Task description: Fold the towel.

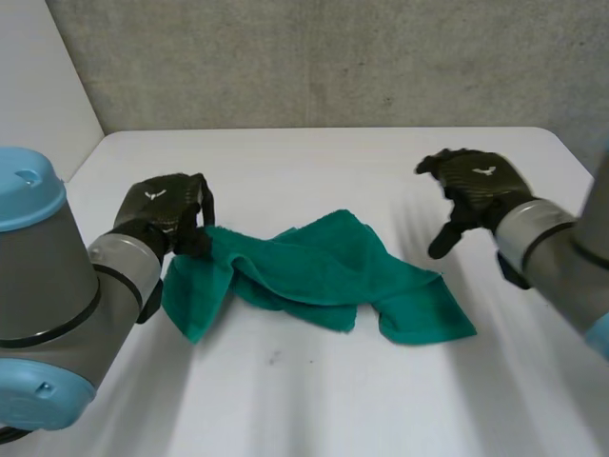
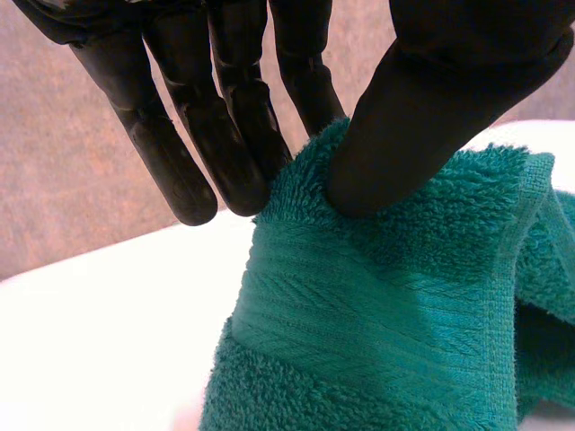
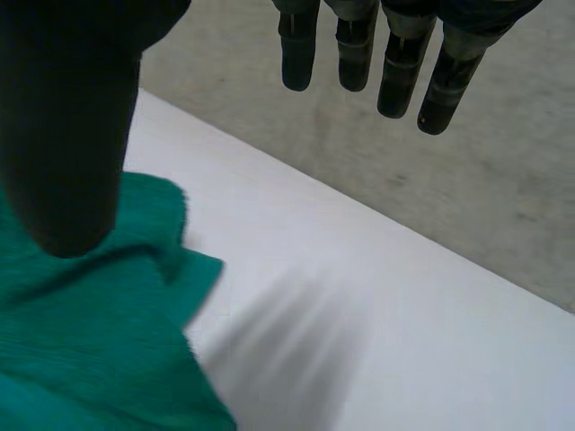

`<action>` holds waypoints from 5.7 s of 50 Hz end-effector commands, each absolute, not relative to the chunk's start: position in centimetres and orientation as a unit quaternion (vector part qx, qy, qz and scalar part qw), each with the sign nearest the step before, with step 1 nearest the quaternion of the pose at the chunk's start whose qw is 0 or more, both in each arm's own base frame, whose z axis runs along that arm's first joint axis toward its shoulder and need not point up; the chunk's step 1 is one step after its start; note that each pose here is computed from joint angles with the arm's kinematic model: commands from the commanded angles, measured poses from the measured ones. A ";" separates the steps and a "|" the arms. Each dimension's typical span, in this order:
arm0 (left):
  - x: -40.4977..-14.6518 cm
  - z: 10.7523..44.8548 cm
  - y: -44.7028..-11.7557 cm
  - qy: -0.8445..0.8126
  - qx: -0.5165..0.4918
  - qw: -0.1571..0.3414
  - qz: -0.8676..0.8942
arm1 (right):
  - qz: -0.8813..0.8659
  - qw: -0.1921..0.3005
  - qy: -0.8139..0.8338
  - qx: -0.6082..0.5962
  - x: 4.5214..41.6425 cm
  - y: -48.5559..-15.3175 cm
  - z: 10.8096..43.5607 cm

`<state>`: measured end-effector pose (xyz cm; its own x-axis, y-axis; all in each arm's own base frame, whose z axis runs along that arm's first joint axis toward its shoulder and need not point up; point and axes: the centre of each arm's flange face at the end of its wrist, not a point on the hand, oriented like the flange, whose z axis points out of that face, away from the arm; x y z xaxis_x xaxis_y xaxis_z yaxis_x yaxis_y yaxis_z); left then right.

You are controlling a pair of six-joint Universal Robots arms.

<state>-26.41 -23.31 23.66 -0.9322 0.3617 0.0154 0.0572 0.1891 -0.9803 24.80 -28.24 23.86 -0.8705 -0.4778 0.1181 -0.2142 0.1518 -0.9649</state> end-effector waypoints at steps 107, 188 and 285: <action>-24.4 16.9 -30.6 -0.747 -0.247 0.069 0.613 | -0.655 -0.132 0.642 -0.376 25.0 -30.0 19.2; -22.4 12.0 -30.1 -0.818 -0.173 0.002 0.549 | -0.600 -0.065 0.716 -0.350 24.1 -26.7 15.9; -22.9 30.5 -35.5 -0.524 -0.138 -0.081 0.837 | -0.754 -0.118 0.552 -0.335 24.4 -35.8 30.4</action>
